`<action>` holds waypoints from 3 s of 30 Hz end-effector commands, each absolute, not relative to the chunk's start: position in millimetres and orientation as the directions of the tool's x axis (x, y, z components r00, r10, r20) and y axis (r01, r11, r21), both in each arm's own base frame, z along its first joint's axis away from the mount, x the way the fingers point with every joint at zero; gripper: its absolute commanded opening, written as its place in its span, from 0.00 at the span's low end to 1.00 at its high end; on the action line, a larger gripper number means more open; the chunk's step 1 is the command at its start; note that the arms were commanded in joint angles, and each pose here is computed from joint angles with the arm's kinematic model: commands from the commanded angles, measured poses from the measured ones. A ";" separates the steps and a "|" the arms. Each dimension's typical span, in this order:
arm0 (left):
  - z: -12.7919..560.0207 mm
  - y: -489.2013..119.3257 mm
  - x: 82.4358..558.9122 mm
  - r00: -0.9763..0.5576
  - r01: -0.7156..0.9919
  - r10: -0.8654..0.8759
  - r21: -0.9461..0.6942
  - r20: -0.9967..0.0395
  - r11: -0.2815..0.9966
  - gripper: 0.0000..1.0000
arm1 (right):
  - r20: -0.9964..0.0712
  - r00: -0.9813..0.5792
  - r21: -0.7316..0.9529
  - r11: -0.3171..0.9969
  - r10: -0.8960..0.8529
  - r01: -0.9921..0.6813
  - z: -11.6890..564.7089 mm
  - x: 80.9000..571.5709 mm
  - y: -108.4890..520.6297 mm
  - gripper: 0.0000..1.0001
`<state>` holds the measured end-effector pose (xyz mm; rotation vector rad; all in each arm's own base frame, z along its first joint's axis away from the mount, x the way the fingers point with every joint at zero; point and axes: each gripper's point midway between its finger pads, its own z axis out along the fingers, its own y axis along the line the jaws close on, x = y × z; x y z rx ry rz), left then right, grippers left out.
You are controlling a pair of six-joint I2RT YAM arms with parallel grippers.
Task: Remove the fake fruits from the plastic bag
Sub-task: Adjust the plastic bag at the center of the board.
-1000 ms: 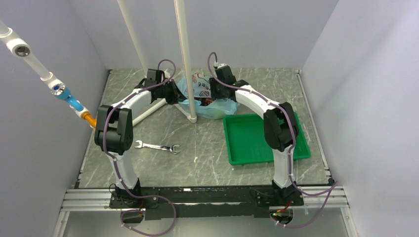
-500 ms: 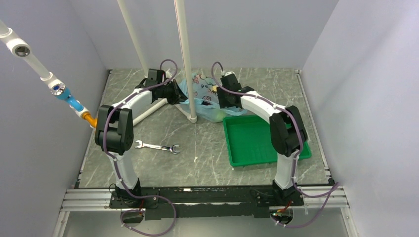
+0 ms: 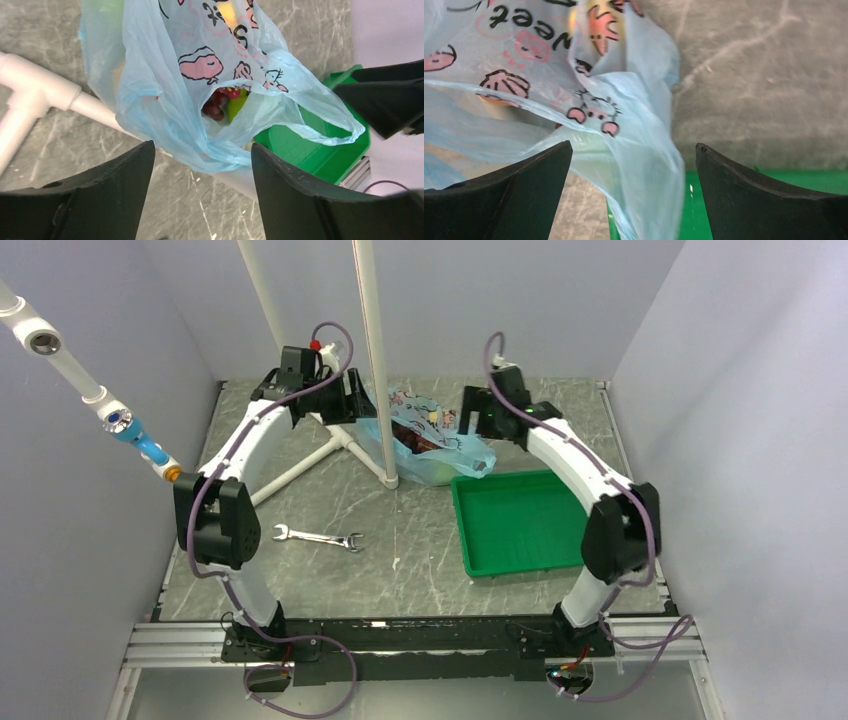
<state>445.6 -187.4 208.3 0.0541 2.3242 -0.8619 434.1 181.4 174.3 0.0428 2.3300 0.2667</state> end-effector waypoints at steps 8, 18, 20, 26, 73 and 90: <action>243.2 -193.6 405.1 -0.765 0.361 -0.064 -0.509 -0.641 0.782 0.65 | -0.564 -0.747 0.534 0.845 0.351 -0.006 192.9 385.5 168.6 0.95; 225.3 -197.7 421.3 -0.756 -0.082 -0.527 -0.742 -0.389 0.666 0.72 | -0.567 -0.733 0.525 0.851 0.375 0.029 167.8 384.7 162.3 0.88; 221.5 -203.6 429.4 -0.764 -0.122 -0.551 -0.763 -0.335 0.634 0.71 | -0.558 -0.744 0.539 0.842 0.367 0.011 164.7 381.0 166.7 0.84; 208.0 -216.5 453.7 -0.772 -0.152 -0.590 -0.832 -0.236 0.533 0.44 | -0.567 -0.743 0.569 0.821 0.356 -0.041 166.2 373.7 174.2 0.74; 271.4 -138.4 429.9 -0.670 0.175 -0.287 -0.521 -0.685 0.835 0.72 | -0.813 -0.559 0.481 0.731 0.164 -0.484 297.8 484.5 206.2 0.13; 238.7 -179.2 473.5 -0.687 0.095 -0.051 -0.158 -0.725 0.983 0.62 | -0.814 -0.557 0.487 0.716 0.165 -0.501 301.6 482.8 209.5 0.12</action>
